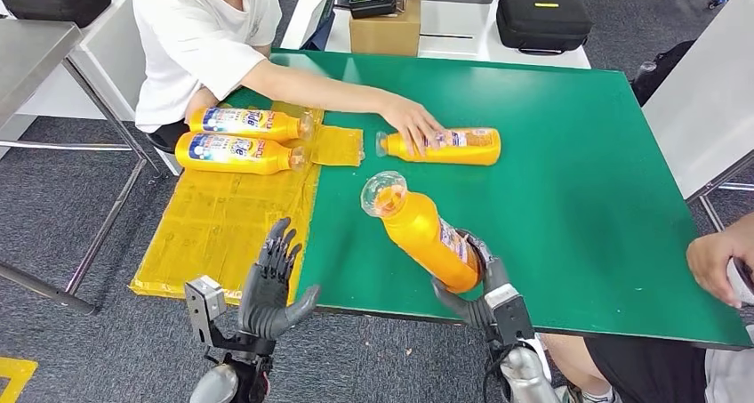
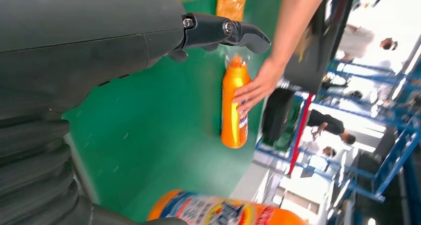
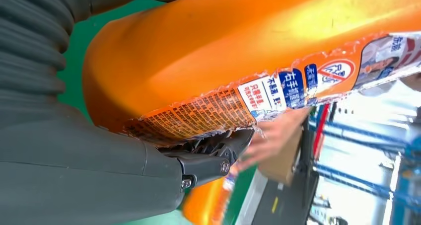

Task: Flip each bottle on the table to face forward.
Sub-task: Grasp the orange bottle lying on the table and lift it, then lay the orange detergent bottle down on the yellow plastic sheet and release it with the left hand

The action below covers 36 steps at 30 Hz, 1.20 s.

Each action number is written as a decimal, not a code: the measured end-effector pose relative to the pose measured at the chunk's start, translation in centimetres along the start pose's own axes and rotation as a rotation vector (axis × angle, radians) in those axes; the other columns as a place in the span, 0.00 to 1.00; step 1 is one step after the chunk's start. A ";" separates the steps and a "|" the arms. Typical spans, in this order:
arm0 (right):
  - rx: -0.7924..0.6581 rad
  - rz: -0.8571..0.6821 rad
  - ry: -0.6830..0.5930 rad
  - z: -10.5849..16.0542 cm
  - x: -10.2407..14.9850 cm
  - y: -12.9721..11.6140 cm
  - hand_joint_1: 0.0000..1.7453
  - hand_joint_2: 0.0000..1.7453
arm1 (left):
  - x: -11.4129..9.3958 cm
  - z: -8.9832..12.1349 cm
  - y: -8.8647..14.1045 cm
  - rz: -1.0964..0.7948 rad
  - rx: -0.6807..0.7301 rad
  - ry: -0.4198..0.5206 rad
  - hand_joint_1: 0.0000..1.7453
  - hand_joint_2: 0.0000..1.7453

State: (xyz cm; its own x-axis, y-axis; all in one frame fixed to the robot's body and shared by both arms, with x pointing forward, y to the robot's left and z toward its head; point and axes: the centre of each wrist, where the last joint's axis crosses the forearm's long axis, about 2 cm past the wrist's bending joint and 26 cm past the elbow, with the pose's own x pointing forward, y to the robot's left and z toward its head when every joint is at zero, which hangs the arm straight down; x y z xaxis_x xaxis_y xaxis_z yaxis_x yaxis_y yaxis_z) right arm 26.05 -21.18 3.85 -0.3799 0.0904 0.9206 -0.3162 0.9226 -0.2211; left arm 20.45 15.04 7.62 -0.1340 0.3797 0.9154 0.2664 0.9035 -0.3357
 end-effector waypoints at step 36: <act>0.330 0.188 -0.152 -6.1 3.0 8.9 1.00 1.00 | 1.2 -2.1 -4.2 -0.198 -0.260 -0.063 0.00 1.00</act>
State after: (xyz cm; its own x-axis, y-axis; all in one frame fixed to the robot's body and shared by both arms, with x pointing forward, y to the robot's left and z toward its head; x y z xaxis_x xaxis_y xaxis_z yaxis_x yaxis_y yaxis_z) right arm 27.38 -10.41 6.55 -0.5738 0.1668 0.8018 -0.4818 0.7230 -0.4952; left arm 21.15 11.27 10.61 -0.2640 0.2207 0.9389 0.4631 0.8829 -0.0774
